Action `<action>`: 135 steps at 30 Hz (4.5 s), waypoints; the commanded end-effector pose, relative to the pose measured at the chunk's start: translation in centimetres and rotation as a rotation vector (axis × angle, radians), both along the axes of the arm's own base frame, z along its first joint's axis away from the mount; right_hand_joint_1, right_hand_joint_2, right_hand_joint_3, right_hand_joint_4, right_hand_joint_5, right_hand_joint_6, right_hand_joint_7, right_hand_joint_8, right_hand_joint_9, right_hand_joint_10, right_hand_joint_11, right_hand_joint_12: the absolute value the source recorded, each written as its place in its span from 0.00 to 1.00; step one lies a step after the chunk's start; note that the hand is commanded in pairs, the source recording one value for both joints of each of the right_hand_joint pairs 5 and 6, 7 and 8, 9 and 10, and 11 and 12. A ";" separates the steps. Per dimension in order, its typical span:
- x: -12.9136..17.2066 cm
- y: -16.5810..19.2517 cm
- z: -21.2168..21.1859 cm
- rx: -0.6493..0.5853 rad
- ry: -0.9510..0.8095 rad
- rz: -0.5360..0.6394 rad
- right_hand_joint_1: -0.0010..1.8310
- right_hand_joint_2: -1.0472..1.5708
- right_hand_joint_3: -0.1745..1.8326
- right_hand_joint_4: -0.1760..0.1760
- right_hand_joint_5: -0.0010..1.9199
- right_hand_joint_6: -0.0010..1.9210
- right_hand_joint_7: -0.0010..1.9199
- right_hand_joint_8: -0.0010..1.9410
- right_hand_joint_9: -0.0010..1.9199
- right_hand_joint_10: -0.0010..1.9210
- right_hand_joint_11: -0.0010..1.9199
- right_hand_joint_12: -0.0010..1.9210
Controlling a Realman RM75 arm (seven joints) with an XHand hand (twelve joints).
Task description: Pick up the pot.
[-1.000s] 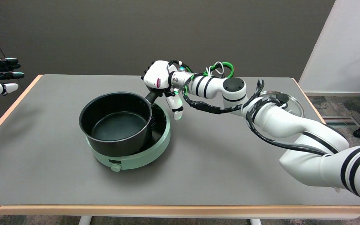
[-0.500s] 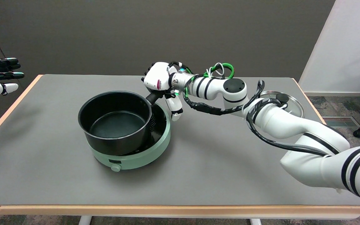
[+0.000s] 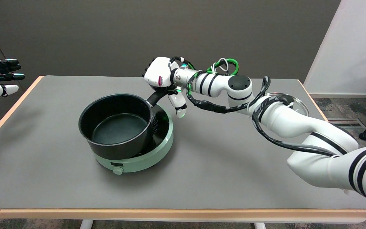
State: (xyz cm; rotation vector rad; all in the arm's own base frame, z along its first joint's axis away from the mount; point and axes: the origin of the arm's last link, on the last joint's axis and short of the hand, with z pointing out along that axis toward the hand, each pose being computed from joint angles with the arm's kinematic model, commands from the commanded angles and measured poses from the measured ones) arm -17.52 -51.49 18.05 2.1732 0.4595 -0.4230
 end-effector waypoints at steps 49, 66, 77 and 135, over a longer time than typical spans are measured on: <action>0.8 4.1 1.4 0.006 0.149 0.111 0.59 0.14 1.00 0.49 0.58 0.58 0.58 0.57 0.58 0.58 0.58 0.58; -0.4 4.6 0.5 0.007 0.125 0.093 0.60 0.09 1.00 0.64 0.51 0.51 0.51 0.51 0.51 0.51 0.51 0.51; -0.8 4.4 0.3 0.001 0.115 0.077 0.60 0.13 0.91 0.49 0.58 0.58 0.58 0.57 0.58 0.58 0.58 0.58; -1.6 3.5 1.9 -0.130 -0.140 -0.067 0.56 0.59 0.73 0.24 0.89 0.89 0.89 0.88 0.89 0.89 0.89 0.89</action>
